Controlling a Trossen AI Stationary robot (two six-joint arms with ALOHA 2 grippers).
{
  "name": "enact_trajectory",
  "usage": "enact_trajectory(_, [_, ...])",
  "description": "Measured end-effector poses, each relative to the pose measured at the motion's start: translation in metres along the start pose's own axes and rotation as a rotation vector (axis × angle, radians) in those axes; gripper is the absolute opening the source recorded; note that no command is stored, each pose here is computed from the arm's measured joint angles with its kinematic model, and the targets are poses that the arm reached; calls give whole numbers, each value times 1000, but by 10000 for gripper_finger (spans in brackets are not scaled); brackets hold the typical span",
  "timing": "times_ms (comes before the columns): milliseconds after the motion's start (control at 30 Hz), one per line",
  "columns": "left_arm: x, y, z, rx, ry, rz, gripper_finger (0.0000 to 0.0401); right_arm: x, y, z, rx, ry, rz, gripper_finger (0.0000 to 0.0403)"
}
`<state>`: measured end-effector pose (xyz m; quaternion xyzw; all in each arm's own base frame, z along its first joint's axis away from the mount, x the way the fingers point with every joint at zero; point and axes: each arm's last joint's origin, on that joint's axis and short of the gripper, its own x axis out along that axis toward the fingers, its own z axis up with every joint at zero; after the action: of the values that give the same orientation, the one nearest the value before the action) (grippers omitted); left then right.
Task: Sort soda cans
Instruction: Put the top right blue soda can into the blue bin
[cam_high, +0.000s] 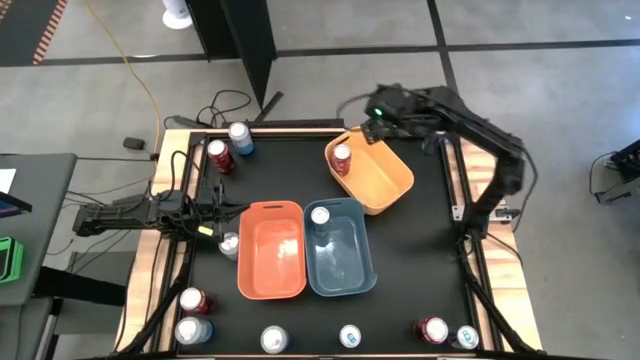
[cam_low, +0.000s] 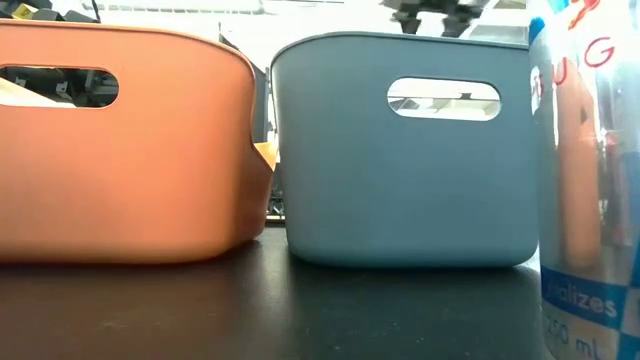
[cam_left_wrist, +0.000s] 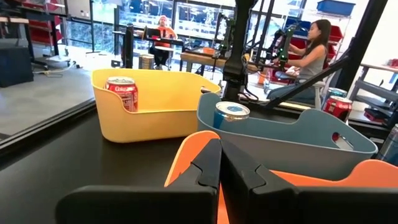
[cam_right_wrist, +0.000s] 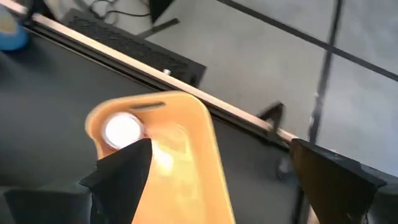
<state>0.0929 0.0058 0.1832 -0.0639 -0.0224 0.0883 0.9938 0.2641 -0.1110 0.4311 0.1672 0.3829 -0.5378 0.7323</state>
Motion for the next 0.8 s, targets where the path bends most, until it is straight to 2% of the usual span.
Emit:
enact_trajectory(233, [0, 0, 0, -11, 1, 1, 0, -18, -27, -53, 107, -5, -48, 397])
enact_trajectory(533, [0, 0, 3, -12, -32, -2, 0, -6, -50, -123, 233, 31, -83, 397])
enact_trajectory(800, [0, -1, 9, 10, -100, -8, 0, 13, -63, -153, 352, 65, -134, 397])
